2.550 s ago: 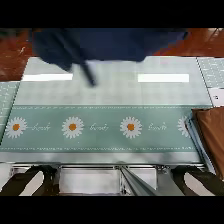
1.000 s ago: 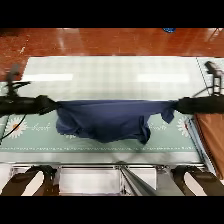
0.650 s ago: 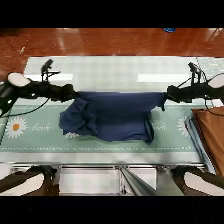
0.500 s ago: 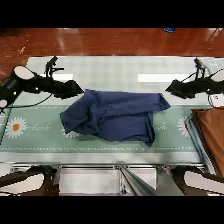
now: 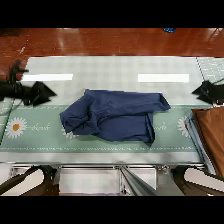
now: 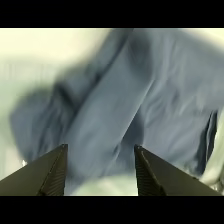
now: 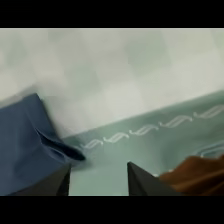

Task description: Fold the shirts.

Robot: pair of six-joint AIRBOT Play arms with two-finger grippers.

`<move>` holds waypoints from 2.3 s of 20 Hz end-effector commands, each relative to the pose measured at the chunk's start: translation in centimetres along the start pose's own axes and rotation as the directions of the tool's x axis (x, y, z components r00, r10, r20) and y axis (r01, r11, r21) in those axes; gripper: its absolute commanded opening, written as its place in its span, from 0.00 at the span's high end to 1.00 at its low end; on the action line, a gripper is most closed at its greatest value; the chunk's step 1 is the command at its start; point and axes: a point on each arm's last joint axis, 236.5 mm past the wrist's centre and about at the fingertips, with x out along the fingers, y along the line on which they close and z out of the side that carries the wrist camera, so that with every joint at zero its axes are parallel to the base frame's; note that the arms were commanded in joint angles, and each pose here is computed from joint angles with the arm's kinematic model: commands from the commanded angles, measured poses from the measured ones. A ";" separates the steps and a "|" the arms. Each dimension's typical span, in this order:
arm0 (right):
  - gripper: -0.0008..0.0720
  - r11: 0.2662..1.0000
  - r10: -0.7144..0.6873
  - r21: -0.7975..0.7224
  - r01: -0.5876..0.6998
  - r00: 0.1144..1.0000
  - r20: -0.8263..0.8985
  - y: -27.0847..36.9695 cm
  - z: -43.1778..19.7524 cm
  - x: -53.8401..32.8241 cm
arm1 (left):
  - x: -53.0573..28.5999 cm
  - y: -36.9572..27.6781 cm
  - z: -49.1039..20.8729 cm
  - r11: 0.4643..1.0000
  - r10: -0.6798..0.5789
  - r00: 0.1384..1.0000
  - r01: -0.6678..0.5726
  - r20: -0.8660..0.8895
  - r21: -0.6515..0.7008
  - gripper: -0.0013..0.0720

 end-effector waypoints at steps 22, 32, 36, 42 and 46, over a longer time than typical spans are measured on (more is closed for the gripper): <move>0.43 0.992 0.097 0.085 -0.092 0.993 -0.066 -1.8 -7.8 6.0 | 8.5 -3.5 -2.0 0.958 -0.259 0.956 0.272 0.139 -0.086 0.96; 0.43 0.961 0.275 0.073 -0.268 0.955 -0.107 4.3 -6.2 9.9 | 8.5 -3.7 -2.3 0.957 -0.267 0.955 0.279 0.126 -0.084 0.95; 0.49 0.961 0.276 0.045 -0.272 0.945 -0.174 7.5 -5.6 12.5 | 8.5 -3.9 -2.5 0.954 -0.273 0.955 0.284 0.116 -0.092 0.95; 0.96 0.914 0.349 -0.135 -0.382 0.912 -0.216 15.0 -2.9 9.1 | 4.9 -6.8 1.4 0.918 -0.367 0.907 0.389 0.209 -0.077 0.96; 0.96 0.836 0.454 -0.352 -0.422 0.891 0.011 23.5 4.7 -3.3 | -8.2 -16.0 9.8 0.801 -0.586 0.702 0.576 0.406 0.161 0.96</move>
